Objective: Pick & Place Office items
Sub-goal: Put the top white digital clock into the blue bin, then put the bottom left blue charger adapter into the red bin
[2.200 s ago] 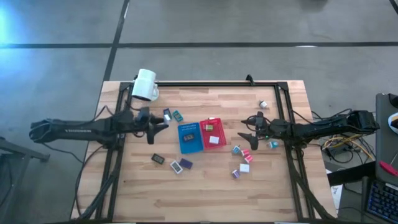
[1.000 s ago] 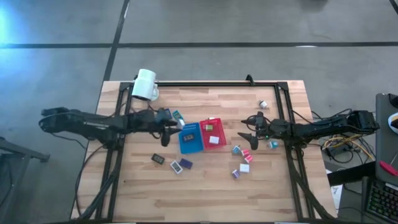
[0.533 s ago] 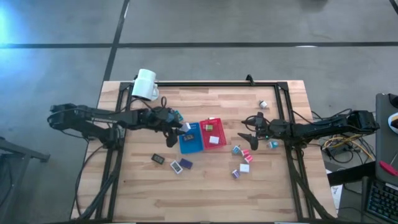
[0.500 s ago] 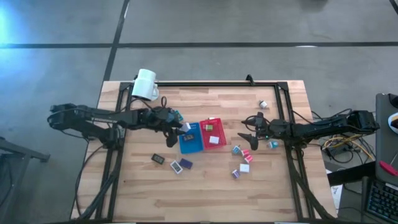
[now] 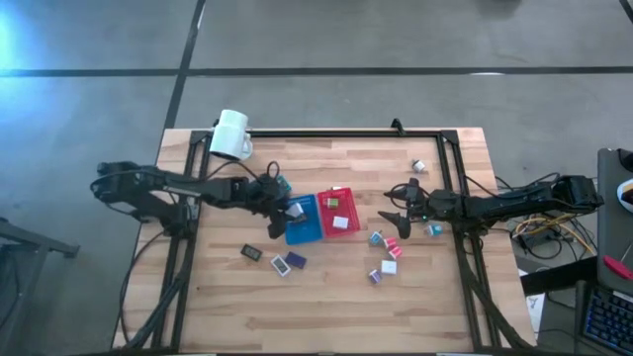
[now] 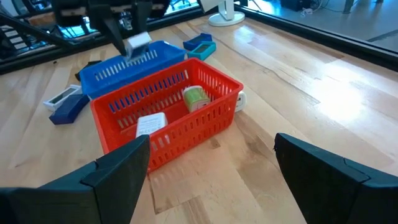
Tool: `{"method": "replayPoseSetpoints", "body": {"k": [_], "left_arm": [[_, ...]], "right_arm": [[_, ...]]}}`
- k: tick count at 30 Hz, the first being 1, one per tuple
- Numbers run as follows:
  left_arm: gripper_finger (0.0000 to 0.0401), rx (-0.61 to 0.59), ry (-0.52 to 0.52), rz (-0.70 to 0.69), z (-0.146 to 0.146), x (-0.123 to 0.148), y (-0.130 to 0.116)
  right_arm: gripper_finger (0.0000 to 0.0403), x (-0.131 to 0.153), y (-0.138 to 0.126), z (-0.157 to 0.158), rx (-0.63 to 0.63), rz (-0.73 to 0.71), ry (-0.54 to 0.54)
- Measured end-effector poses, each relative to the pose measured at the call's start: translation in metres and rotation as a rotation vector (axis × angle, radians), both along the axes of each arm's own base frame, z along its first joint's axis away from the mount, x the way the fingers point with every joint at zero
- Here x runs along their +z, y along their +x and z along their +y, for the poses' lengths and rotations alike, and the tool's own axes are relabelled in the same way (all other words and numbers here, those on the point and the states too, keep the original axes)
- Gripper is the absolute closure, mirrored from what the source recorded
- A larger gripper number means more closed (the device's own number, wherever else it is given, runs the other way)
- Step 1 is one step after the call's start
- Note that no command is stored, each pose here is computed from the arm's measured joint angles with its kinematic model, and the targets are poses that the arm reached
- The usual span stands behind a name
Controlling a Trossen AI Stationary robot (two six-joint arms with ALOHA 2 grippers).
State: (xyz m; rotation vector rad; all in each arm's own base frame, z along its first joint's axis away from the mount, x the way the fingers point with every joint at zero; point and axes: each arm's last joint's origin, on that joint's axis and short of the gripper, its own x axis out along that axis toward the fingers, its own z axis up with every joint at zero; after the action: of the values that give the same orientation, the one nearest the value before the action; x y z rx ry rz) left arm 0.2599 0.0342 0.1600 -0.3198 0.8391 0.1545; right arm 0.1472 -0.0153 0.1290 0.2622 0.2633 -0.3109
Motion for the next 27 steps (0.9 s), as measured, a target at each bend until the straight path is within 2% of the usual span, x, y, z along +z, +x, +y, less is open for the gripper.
{"method": "replayPoseSetpoints", "body": {"k": [10, 21, 27], "left_arm": [[0.0250, -0.047, 0.009, -0.030, 0.001, 0.007, 0.013], [0.0174, -0.021, -0.024, -0.007, 0.000, 0.005, 0.009], [0.0152, -0.019, -0.028, 0.005, 0.000, 0.004, 0.008]], "right_arm": [[0.0067, 0.000, 0.000, 0.000, 0.003, 0.001, -0.002], [0.0067, 0.000, 0.000, 0.000, 0.007, 0.000, 0.002], [0.0067, 0.000, 0.000, 0.000, 0.010, -0.001, 0.003]]}}
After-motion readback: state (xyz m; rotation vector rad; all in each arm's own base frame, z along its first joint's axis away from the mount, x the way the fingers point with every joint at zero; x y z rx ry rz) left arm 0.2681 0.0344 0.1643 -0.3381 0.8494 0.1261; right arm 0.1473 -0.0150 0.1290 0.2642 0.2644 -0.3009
